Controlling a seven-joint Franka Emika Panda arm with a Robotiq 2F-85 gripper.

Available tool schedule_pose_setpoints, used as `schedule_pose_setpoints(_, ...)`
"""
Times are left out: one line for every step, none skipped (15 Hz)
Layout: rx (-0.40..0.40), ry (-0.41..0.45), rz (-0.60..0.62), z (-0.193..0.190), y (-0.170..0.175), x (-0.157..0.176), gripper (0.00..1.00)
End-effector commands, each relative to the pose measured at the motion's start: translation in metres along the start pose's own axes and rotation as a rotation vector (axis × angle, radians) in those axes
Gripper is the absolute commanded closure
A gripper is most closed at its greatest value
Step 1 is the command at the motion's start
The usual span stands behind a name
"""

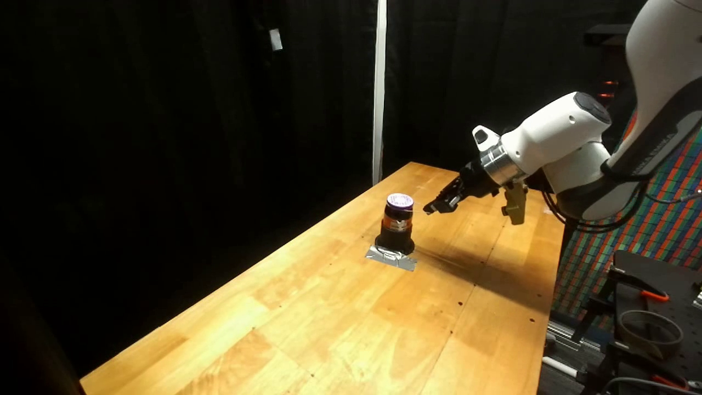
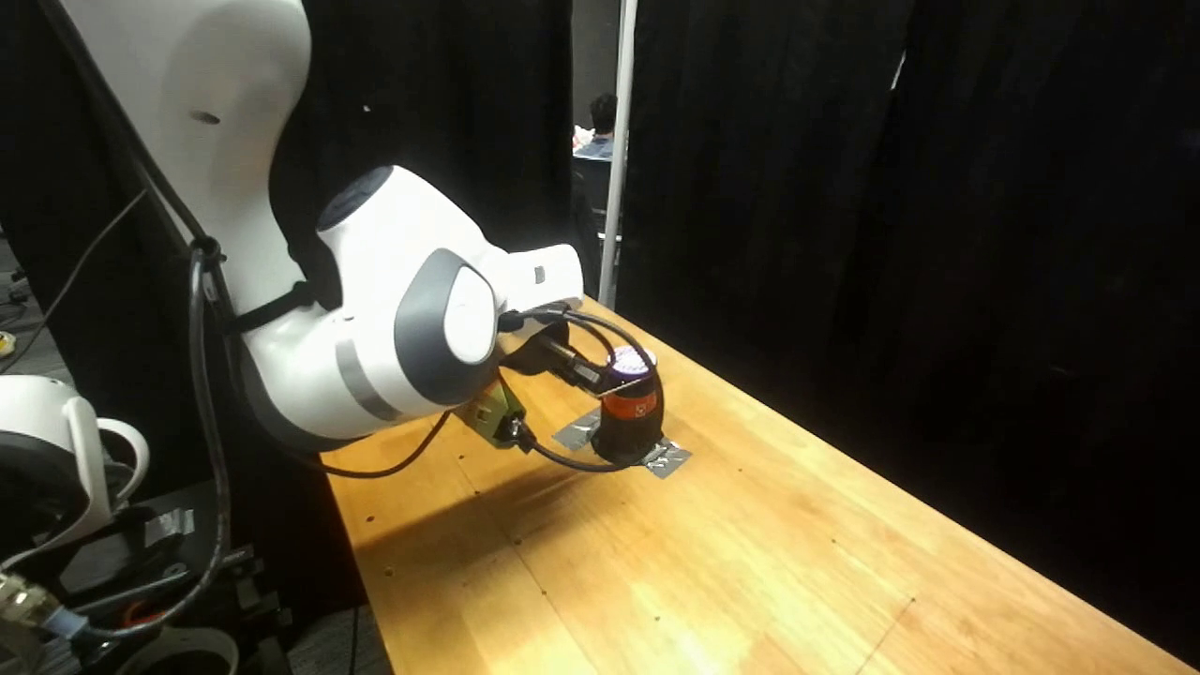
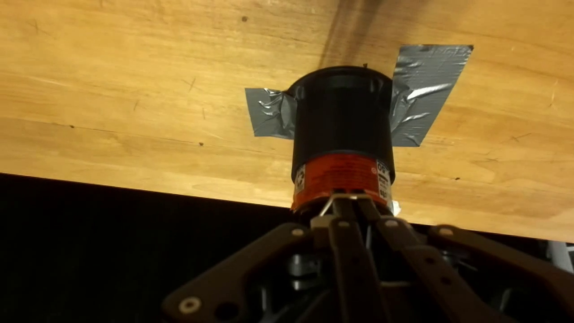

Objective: Remove the rubber band from the jar.

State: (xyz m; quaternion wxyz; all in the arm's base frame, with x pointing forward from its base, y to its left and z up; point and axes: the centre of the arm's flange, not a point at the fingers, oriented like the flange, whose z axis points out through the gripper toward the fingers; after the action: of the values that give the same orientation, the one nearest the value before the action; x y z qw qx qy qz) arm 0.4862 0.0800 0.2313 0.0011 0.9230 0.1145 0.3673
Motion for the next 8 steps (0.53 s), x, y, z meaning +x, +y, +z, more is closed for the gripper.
schedule_pose_setpoints(-0.027, 0.031, 0.006, 0.004, -0.019, -0.038, 0.93)
schedule_pose_setpoints(-0.033, 0.035, 0.007, 0.005, -0.022, -0.044, 0.93)
schedule_pose_setpoints(-0.038, 0.046, 0.011, 0.005, -0.025, -0.049, 0.92)
schedule_pose_setpoints(-0.048, 0.062, 0.020, 0.004, -0.028, -0.052, 0.91)
schedule_pose_setpoints(-0.061, 0.086, 0.024, 0.004, -0.031, -0.056, 0.92)
schedule_pose_setpoints(-0.076, 0.112, 0.032, 0.002, -0.033, -0.058, 0.92)
schedule_pose_setpoints(-0.092, 0.144, 0.033, 0.001, -0.037, -0.059, 0.93)
schedule_pose_setpoints(-0.110, 0.173, 0.039, 0.000, -0.039, -0.059, 0.93)
